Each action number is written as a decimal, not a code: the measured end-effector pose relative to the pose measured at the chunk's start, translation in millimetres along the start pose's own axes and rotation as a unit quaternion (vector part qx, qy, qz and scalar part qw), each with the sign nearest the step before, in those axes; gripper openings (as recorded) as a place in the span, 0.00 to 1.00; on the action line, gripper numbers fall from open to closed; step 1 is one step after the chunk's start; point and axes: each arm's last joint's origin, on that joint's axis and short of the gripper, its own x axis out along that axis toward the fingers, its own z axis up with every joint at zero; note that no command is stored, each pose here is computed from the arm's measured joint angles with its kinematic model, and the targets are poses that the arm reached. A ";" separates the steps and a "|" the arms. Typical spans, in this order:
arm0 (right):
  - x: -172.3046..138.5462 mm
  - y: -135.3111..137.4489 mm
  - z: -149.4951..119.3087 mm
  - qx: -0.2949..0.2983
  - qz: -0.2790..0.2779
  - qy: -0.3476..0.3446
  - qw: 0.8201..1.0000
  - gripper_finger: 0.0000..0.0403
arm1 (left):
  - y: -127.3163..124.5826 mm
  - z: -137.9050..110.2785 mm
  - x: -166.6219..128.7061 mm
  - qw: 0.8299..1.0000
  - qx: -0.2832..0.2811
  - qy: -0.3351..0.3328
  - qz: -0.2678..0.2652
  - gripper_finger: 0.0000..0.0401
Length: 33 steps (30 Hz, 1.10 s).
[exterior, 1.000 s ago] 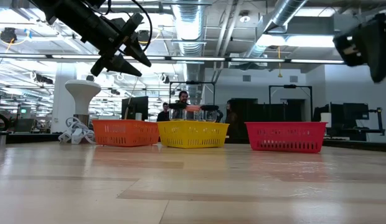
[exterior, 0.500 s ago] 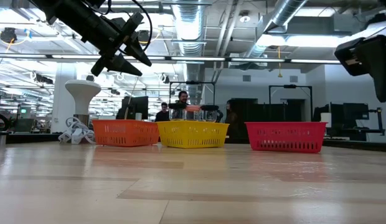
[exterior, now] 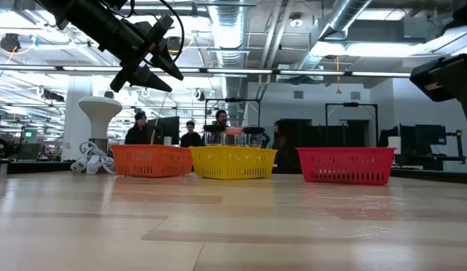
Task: Pick & Place Office items
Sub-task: Put the green hourglass into the yellow bin
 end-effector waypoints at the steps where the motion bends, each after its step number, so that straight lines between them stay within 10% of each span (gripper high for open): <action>1: 0.0 -0.2 0.2 0.008 0.003 0.001 1.000 0.62 | 0.0 0.0 0.0 1.000 0.000 0.000 0.000 0.45; 10: 0.6 -6.3 1.7 0.027 0.006 0.004 1.000 0.48 | 0.0 0.0 0.0 1.000 0.000 0.000 0.000 0.45; 33: 1.7 -53.2 16.1 0.026 -0.025 -0.032 0.999 0.49 | 0.1 -0.1 0.0 1.000 0.001 0.000 0.000 0.45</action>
